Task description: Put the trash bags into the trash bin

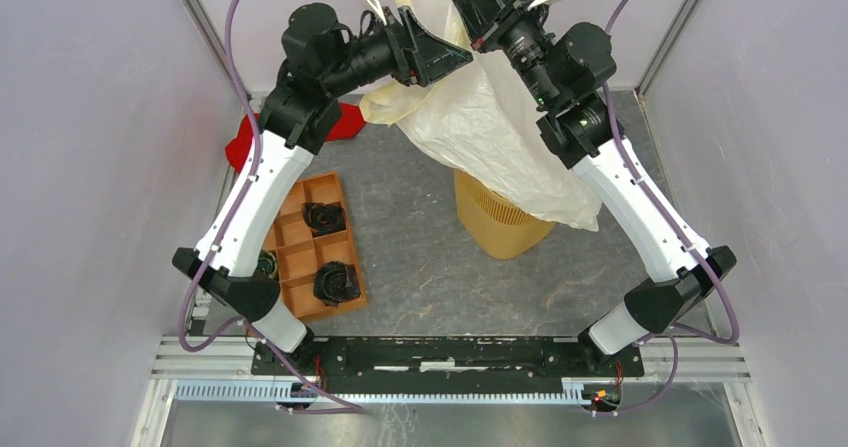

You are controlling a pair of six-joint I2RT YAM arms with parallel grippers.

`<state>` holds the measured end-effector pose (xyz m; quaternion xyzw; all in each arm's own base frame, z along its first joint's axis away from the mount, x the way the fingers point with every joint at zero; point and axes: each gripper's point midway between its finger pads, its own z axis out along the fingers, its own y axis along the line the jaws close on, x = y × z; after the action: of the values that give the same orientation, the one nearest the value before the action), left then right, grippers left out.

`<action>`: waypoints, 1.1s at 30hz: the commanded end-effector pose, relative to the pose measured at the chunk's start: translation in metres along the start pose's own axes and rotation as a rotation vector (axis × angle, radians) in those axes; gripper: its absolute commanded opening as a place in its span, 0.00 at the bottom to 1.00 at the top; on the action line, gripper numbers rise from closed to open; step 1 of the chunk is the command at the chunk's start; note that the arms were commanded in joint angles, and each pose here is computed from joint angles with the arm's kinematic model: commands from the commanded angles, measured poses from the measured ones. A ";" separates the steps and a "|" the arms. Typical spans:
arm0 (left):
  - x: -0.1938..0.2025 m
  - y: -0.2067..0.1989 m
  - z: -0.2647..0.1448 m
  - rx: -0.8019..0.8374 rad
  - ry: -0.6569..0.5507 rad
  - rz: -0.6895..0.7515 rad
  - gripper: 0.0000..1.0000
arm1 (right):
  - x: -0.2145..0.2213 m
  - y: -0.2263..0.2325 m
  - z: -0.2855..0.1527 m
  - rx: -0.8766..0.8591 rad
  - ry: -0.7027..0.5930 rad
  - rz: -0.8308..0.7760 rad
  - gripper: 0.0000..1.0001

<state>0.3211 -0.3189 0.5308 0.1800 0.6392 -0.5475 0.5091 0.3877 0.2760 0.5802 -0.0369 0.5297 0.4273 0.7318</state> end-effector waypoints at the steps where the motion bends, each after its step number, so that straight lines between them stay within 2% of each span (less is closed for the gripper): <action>1: -0.003 0.026 0.002 -0.123 -0.012 0.057 0.66 | -0.014 0.013 -0.004 -0.042 -0.030 0.034 0.01; 3: -0.010 0.034 0.000 -0.180 -0.040 0.057 0.41 | -0.010 0.014 -0.007 -0.053 -0.008 0.012 0.09; 5: -0.015 0.038 -0.002 -0.212 -0.067 0.057 0.21 | -0.006 0.014 -0.013 -0.059 0.035 -0.054 0.32; 6: -0.018 0.039 -0.003 -0.221 -0.077 0.057 0.15 | -0.002 0.012 -0.019 -0.053 0.067 -0.094 0.42; 9: -0.028 0.043 -0.011 -0.278 -0.124 0.069 0.09 | 0.015 -0.003 -0.050 0.002 0.203 -0.212 0.69; 13: -0.035 0.052 -0.021 -0.340 -0.164 0.068 0.02 | 0.024 -0.014 -0.104 0.027 0.343 -0.368 0.97; 18: -0.027 0.056 -0.024 -0.350 -0.147 0.056 0.02 | 0.009 -0.014 -0.174 0.019 0.442 -0.549 0.98; 23: -0.017 0.040 -0.025 -0.268 -0.096 0.060 0.02 | 0.053 -0.026 -0.233 -0.086 0.558 -0.667 0.98; 27: -0.007 0.025 -0.027 -0.197 -0.042 0.049 0.02 | 0.072 -0.042 -0.252 -0.059 0.571 -0.699 0.98; 31: 0.004 -0.006 -0.029 -0.046 0.004 -0.037 0.02 | 0.055 -0.051 -0.257 0.019 0.519 -0.739 0.98; 33: 0.005 -0.019 -0.033 -0.002 -0.001 -0.138 0.02 | 0.044 -0.049 -0.258 0.027 0.485 -0.760 0.98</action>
<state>0.3339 -0.2949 0.4995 0.1231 0.6924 -0.4922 0.5130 0.2338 0.1581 0.3808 -0.3358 0.6733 0.1376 0.6442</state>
